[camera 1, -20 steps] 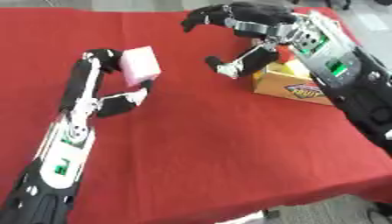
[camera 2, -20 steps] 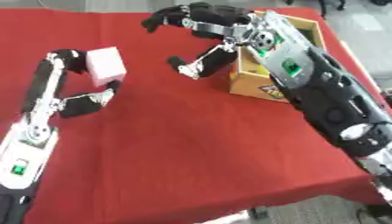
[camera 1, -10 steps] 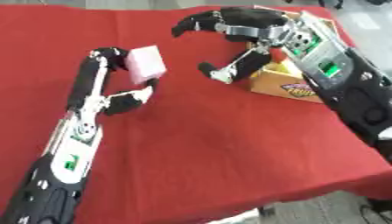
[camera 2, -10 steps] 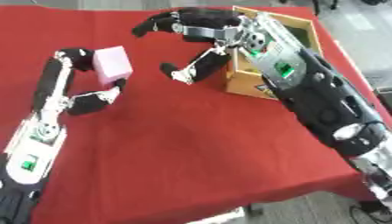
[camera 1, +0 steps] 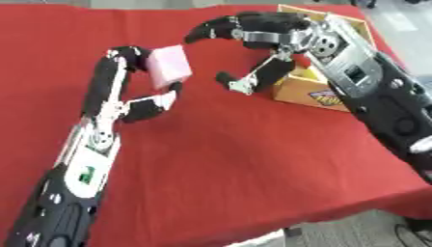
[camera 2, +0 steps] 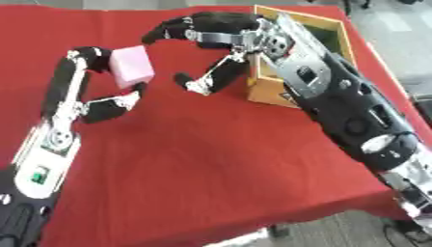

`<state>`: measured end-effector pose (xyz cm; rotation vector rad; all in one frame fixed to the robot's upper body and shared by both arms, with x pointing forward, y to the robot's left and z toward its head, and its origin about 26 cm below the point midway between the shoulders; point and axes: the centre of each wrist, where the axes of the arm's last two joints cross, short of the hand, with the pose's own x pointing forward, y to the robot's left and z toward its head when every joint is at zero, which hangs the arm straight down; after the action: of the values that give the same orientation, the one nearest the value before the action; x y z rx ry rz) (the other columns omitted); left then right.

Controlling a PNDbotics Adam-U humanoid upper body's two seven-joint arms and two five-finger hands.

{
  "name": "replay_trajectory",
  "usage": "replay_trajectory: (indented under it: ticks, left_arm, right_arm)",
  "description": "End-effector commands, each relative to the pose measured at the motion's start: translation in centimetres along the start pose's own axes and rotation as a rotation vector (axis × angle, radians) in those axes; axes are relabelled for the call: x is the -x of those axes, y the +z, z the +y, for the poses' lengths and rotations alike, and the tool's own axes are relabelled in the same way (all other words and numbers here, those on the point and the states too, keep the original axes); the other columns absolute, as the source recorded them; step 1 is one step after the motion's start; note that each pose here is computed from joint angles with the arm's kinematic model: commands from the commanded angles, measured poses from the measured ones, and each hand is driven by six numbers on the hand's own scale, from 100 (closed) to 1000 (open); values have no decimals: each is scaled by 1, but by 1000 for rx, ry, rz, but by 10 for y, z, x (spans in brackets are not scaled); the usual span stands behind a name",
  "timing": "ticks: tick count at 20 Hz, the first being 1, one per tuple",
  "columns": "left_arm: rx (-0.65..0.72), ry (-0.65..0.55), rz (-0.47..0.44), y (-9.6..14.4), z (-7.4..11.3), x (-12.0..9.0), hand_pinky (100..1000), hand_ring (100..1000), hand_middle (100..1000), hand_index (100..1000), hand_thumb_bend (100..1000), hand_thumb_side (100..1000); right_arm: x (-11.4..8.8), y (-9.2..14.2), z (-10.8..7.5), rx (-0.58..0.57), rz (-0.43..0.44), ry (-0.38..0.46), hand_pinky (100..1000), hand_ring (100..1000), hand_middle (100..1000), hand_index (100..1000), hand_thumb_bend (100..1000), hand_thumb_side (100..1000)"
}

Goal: Pick up the objects with one hand, pass them to the other hand, and then place them into the box on the other side of the table.

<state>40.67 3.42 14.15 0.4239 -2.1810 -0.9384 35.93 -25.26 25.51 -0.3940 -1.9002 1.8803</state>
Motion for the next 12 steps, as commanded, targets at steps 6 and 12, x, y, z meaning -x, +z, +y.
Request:
replay_trajectory:
  ticks: [6, 12]
  left_arm:
    - [-5, -32, -53, -10, -2, -13, 622, 576, 447, 463, 100, 207]
    - [17, -56, -54, -11, -10, -11, 623, 577, 448, 466, 100, 185]
  right_arm:
    - [-9, 2, -17, 34, -38, 13, 1000, 1000, 930, 1000, 100, 184]
    - [-19, 0, -23, 21, -81, -11, 1000, 1000, 938, 1000, 100, 157]
